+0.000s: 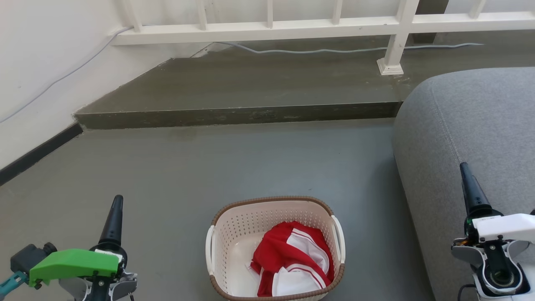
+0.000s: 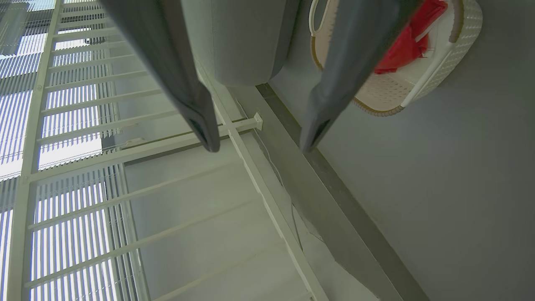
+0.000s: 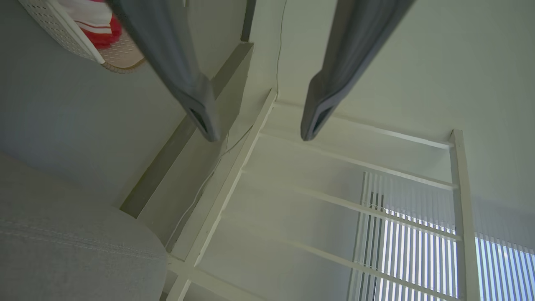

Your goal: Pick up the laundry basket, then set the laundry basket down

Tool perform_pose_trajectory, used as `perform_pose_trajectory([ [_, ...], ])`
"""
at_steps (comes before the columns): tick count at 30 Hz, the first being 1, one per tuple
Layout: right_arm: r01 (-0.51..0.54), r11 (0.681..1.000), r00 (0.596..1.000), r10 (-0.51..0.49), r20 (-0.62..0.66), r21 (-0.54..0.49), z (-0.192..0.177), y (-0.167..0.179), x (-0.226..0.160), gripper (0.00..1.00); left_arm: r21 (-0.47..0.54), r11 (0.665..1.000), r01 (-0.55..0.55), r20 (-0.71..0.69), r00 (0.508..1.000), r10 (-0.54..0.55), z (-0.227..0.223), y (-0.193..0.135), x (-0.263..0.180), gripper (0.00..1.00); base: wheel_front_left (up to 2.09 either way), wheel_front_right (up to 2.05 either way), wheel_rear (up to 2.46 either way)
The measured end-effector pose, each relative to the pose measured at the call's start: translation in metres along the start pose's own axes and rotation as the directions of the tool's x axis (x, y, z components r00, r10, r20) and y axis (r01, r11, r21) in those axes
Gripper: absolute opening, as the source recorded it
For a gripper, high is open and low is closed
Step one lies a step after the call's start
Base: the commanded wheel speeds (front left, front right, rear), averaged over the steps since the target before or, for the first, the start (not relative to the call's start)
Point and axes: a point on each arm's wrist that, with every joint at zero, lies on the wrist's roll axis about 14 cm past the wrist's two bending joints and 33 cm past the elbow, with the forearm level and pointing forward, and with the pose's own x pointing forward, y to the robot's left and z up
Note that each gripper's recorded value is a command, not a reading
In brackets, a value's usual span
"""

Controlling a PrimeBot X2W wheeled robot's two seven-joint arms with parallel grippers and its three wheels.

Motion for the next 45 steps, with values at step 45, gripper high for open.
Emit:
perform_pose_trajectory([
  [45, -0.127, 0.642, 0.991, 0.11, -0.073, -0.756, -0.029, 0.03, -0.003, 1.0, 0.786, 0.605, 0.129, -0.067, 0.99, -0.124, -0.036, -0.043, 0.007, 1.0, 0.0, 0.0, 0.0],
])
